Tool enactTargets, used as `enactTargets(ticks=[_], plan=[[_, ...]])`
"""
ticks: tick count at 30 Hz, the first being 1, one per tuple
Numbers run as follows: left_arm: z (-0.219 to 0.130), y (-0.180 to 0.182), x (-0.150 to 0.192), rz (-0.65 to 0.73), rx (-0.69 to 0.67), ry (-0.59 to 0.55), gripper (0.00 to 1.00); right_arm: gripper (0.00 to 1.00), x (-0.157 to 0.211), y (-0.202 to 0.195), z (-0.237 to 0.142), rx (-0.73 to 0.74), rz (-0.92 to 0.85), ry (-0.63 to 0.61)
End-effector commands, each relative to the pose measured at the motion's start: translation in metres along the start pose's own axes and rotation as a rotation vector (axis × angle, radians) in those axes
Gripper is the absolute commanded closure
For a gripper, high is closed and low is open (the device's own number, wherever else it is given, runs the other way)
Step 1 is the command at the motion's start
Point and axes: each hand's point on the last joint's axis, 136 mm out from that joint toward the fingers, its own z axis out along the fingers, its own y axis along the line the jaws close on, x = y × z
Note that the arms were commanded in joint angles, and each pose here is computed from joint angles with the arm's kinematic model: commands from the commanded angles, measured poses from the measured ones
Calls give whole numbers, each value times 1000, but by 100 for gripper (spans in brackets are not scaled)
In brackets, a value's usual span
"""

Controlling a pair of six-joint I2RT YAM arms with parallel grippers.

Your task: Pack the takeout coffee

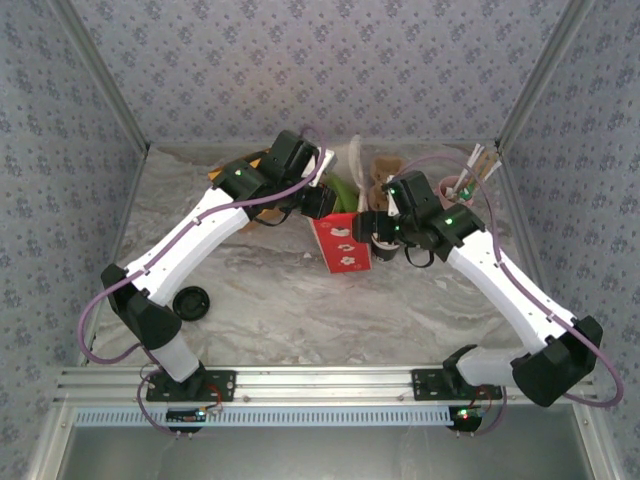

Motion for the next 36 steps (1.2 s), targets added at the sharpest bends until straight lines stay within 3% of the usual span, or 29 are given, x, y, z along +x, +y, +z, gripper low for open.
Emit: enactTargets(ticks=[1,10,13,25,30,34,36], plan=[[1,-1,-4,-1,13,-11,69,4,-20,2,-16,0,6,-72],[-12,-2,-12,-8,5,-45,68,3,-20,-7,-33,26,17,-99],[-20,-1,-16,-23,-1,-64,58,3,-23,-7,-39,25,22,-107],[-56,-6,-24,-76,32,-154,41,0,-31,-6,-54,9,32,-139],[-79,-1,-28,-82,0,-217,19,0,-35,-10,-66,8,45,-166],[-96,17,-24,-93,-67,-259,13,0,-34,-18,-72,22,58,-183],[-102,29,-20,-109,-103,-274,5,0,-34,-23,-74,30,66,-187]])
